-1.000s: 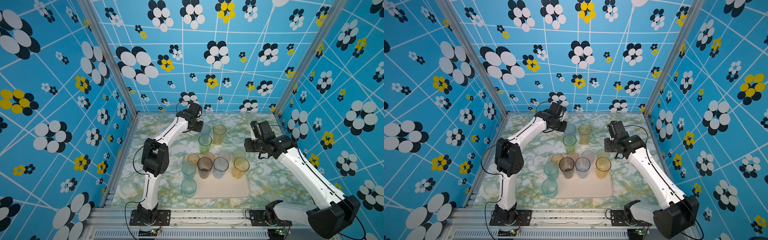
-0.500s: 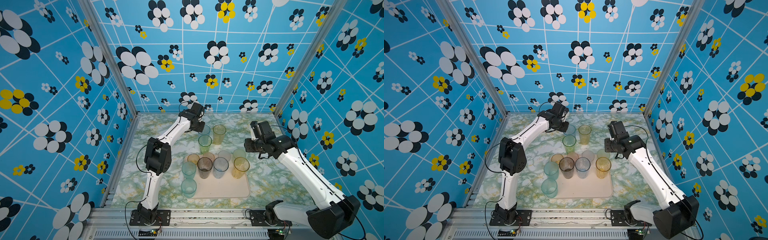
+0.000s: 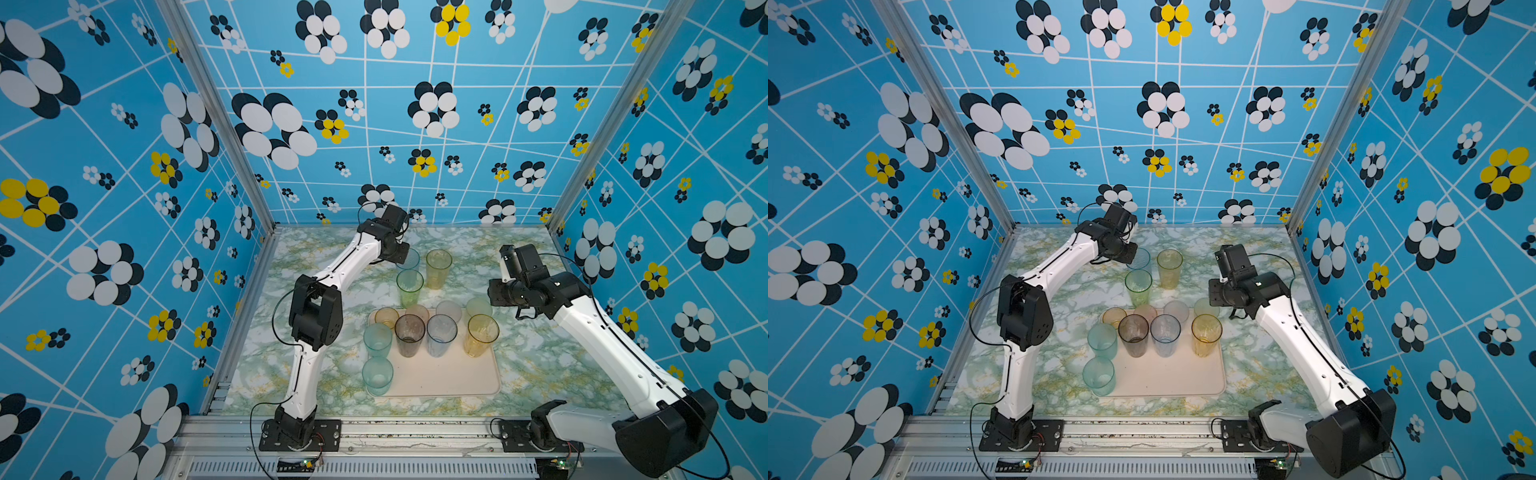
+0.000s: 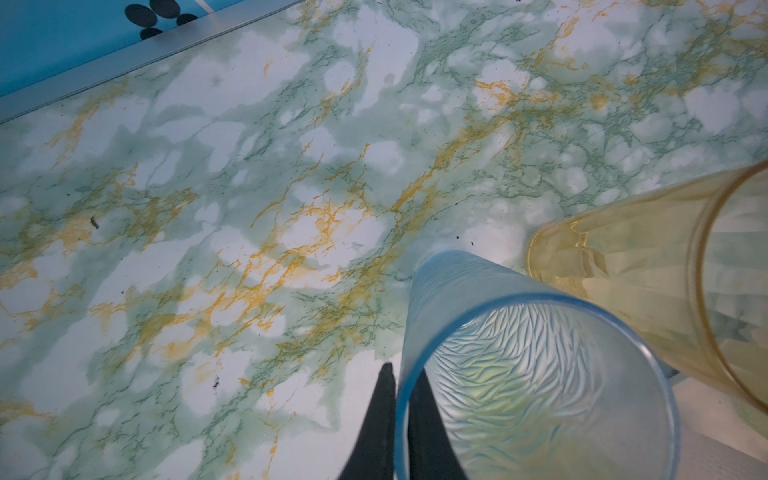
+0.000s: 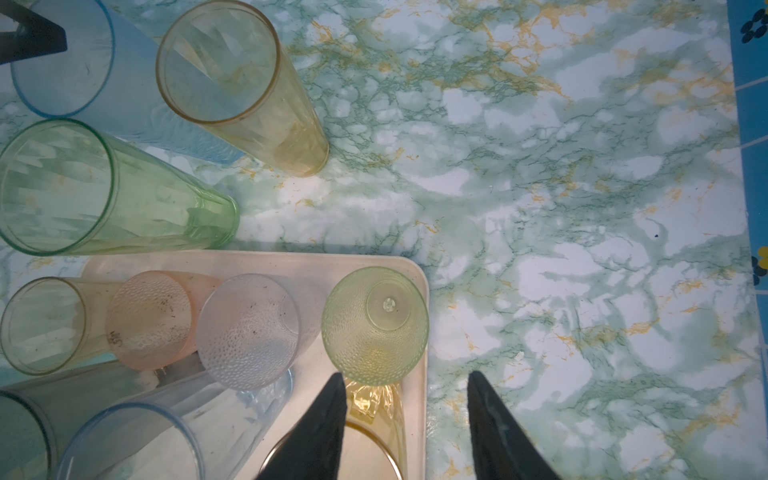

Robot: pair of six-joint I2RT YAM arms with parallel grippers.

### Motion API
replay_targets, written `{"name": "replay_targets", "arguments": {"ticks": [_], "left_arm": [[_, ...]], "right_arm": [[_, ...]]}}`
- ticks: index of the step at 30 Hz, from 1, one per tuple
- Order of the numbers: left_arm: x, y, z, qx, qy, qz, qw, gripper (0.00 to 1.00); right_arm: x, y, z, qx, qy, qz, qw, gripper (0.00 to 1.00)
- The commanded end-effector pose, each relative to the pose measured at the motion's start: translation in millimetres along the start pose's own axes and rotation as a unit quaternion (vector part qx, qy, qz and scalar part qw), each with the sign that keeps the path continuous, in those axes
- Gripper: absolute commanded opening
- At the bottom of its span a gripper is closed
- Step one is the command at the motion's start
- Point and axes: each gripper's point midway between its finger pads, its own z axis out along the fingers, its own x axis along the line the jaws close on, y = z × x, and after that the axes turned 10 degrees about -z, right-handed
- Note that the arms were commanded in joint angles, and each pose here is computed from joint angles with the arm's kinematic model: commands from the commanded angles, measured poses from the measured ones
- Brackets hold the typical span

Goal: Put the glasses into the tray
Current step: 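Close the left gripper on the frosted blue cup's rim, then lift the frosted blue cup with the left gripper and carry it over the tray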

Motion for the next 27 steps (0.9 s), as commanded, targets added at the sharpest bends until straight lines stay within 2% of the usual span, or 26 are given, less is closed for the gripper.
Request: {"name": "replay_targets", "arguments": {"ticks": [1,14,22,27], "left_arm": [[4,8,-15,-0.021,0.017,0.014,1.000,0.00],[14,38,-79,-0.105,0.031,0.013,0.994,0.00],[11,51,-161,-0.169,0.020,0.028,0.985,0.00],[4,38,-214,-0.189,0.010,0.046,0.981,0.00]], "right_arm": [[-1,-4,3,0.001,0.001,0.002,1.000,0.50],[-2,-11,-2,-0.008,0.005,0.015,1.000,0.49],[-2,-12,-11,-0.025,0.010,0.021,0.999,0.49],[2,-8,-14,-0.039,0.024,0.023,0.999,0.49]]}}
